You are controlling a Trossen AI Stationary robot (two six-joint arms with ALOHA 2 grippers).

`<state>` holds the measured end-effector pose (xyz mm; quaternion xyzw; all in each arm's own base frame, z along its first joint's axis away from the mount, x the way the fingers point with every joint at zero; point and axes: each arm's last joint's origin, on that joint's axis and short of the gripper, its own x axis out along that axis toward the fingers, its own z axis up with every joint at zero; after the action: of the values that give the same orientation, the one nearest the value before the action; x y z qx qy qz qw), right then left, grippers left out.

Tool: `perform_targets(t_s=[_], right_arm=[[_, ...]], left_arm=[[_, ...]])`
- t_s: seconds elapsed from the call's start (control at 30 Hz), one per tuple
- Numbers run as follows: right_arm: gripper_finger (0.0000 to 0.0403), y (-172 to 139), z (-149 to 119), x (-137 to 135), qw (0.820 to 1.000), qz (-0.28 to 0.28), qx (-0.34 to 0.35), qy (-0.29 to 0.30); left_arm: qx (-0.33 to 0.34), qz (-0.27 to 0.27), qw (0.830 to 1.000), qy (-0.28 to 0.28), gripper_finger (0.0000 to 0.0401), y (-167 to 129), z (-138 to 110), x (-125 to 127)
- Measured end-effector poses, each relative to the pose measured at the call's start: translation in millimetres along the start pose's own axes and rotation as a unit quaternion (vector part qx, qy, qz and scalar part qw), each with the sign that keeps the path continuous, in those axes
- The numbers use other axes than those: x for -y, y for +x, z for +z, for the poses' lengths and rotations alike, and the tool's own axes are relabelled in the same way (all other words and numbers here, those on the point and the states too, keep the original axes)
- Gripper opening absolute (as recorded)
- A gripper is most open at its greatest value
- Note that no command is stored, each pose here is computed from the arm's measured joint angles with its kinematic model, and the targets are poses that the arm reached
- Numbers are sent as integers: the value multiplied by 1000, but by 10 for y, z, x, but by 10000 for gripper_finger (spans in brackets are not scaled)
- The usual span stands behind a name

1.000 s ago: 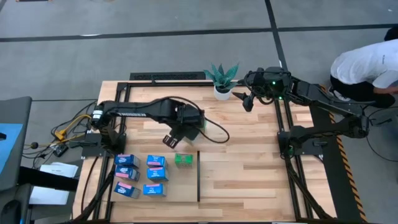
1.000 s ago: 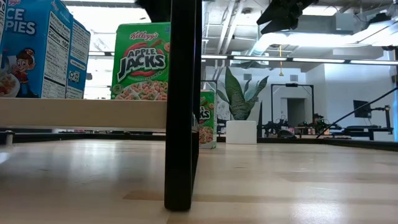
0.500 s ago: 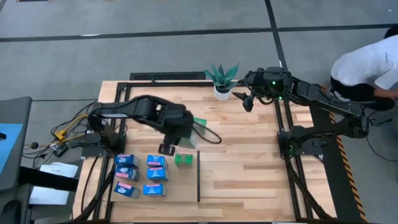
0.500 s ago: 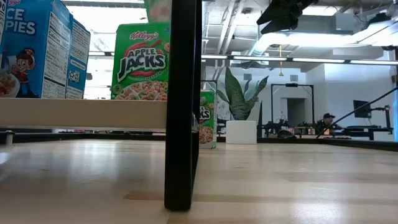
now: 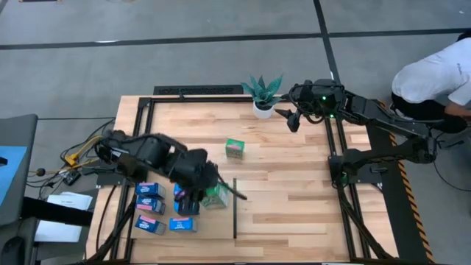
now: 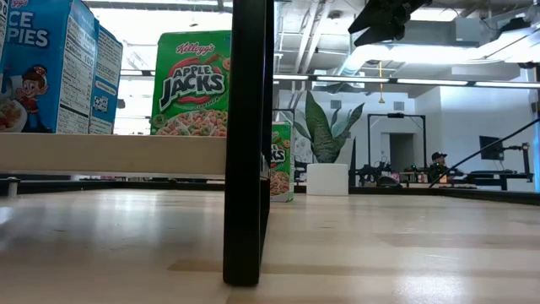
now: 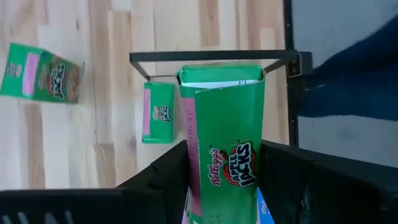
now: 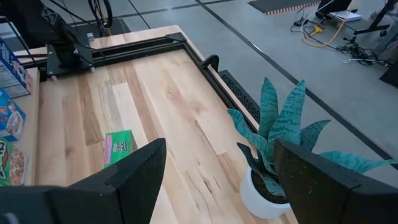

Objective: Stack cereal on shelf
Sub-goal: Put the bottom green cereal box on the shelf aligned with the other green cereal box

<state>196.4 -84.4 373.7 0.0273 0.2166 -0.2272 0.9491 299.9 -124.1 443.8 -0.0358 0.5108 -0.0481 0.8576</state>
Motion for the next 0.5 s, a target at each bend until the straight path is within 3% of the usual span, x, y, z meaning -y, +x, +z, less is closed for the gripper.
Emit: perform_targets(t_s=[0.27,0.5], right_arm=[[317,0,-7,0,1000,0,-4,3],[317,-1,-6,0,1000,0,-3,-6]], left_arm=[[-43,52,998,-12,151,407,-96,308],[-51,73,996,2,151,516,-119,309]])
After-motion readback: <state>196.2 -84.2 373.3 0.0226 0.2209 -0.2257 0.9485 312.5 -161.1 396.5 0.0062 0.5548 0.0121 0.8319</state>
